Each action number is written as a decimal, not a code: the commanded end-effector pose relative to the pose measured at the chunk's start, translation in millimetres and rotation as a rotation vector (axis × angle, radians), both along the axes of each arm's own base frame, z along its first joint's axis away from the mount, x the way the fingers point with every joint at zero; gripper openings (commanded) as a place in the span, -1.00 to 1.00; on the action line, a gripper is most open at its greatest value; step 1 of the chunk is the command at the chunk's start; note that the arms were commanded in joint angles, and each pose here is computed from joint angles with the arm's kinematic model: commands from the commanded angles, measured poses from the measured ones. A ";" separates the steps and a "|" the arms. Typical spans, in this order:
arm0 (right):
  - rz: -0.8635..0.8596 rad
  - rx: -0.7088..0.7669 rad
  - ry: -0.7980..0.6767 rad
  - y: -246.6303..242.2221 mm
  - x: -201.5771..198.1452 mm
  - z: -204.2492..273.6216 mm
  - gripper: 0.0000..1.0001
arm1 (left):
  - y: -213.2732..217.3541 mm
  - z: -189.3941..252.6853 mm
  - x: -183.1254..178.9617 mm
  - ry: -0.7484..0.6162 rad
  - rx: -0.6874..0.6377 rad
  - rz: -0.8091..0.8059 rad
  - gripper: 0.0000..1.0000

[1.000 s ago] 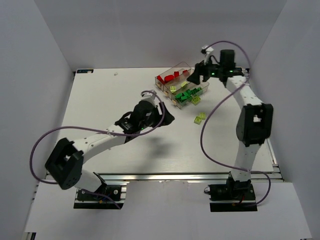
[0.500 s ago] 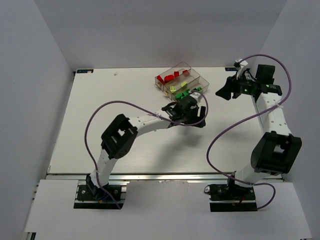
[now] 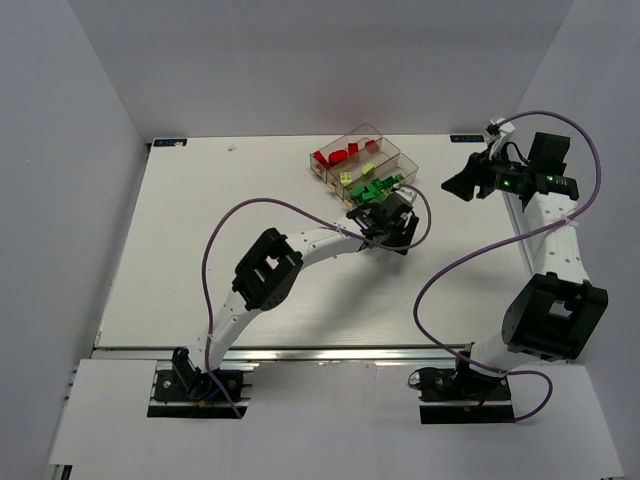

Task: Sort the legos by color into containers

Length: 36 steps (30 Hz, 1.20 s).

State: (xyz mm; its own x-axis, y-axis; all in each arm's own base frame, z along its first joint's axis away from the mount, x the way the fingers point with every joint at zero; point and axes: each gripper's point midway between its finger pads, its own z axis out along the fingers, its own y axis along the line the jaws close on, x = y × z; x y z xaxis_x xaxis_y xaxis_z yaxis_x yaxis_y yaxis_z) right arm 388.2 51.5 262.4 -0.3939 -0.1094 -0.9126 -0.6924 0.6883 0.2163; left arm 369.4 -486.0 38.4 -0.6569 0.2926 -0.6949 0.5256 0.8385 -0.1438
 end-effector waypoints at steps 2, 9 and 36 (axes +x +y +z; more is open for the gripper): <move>0.018 0.032 -0.034 3.2 -3.1 11.4 0.21 | -5.5 29.3 13.1 -0.084 -0.009 -0.003 0.66; 0.013 0.041 -0.032 2.2 -3.0 12.4 0.22 | -16.5 14.6 9.5 -0.064 -0.012 -0.062 0.60; 0.028 0.003 -0.025 -1.1 -8.9 -8.3 -0.82 | 26.8 172.2 64.9 -0.203 -0.297 0.084 -0.78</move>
